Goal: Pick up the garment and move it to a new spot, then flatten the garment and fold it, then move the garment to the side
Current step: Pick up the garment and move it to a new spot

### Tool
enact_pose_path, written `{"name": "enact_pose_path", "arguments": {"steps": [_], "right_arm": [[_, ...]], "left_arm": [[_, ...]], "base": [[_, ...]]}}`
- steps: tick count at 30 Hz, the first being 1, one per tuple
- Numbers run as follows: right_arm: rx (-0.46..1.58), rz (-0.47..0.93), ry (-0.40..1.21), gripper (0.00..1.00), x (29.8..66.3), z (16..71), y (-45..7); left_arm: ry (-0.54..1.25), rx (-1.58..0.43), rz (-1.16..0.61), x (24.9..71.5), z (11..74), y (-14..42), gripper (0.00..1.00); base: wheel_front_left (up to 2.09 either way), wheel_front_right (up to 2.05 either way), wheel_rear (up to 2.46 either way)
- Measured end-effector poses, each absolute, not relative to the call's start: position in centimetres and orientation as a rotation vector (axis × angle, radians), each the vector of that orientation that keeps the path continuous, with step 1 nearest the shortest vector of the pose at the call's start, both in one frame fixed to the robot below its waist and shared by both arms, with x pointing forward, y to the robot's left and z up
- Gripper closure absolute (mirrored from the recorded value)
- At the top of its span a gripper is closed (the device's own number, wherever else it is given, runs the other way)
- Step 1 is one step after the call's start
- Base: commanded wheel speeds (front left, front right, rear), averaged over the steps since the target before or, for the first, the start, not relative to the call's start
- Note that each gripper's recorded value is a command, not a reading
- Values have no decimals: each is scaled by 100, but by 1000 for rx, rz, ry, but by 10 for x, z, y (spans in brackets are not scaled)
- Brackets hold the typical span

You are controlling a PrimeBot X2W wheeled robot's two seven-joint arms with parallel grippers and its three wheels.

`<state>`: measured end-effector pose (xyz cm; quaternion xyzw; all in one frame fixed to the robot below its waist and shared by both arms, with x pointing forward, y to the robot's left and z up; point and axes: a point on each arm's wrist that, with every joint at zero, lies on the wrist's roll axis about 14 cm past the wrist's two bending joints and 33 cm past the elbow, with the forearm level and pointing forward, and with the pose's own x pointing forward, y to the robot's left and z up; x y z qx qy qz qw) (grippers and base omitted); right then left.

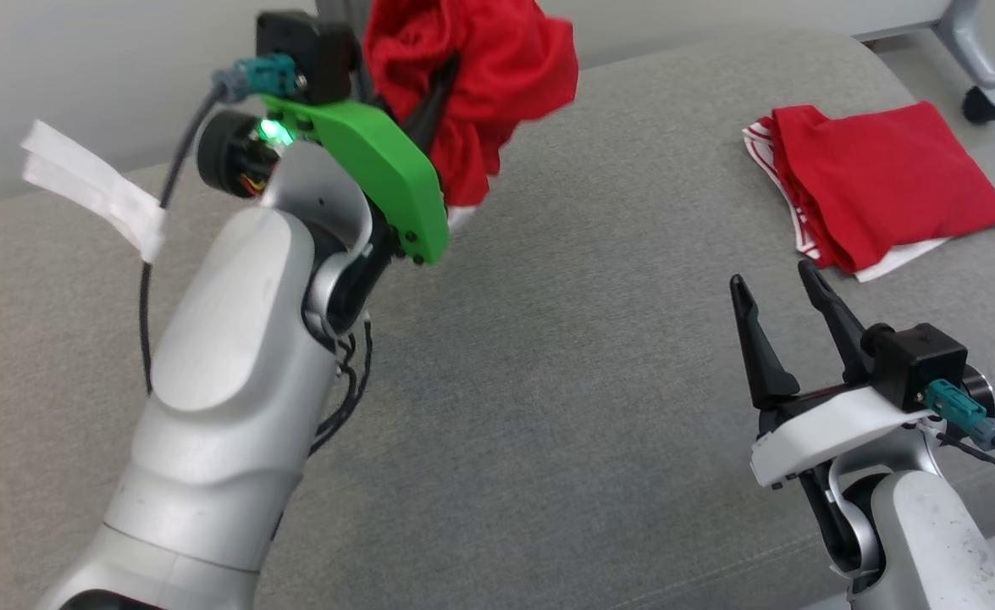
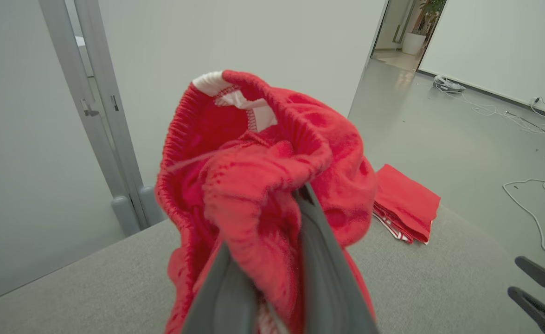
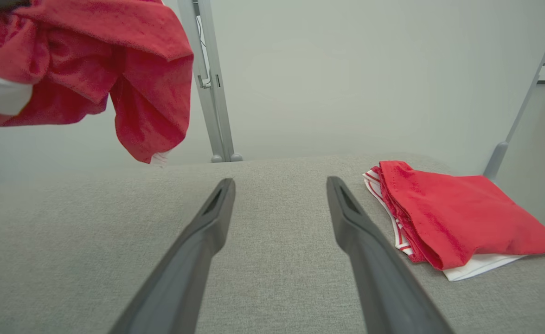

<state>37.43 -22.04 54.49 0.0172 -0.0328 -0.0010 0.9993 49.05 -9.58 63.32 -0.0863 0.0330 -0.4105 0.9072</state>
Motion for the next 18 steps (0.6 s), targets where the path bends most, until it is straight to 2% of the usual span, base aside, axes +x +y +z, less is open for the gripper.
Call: {"name": "enact_pose_path", "arguments": {"steps": [8, 9, 10, 18], "right_arm": [[44, -104, -46, 0, 358, 534, -247], [48, -109, -39, 0, 358, 531, -248], [51, -112, -32, 0, 358, 528, -248], [55, -102, -26, 0, 367, 523, -246]], "left_arm": [[391, -87, -944, 452, 505, -138, 100], [425, -69, -944, 449, 489, -137, 67], [456, -53, -939, 447, 475, -136, 0], [484, -117, -889, 448, 455, -120, 0]], "base": [[0, 0, 0], [0, 0, 0], [0, 0, 0], [0, 0, 0]]}}
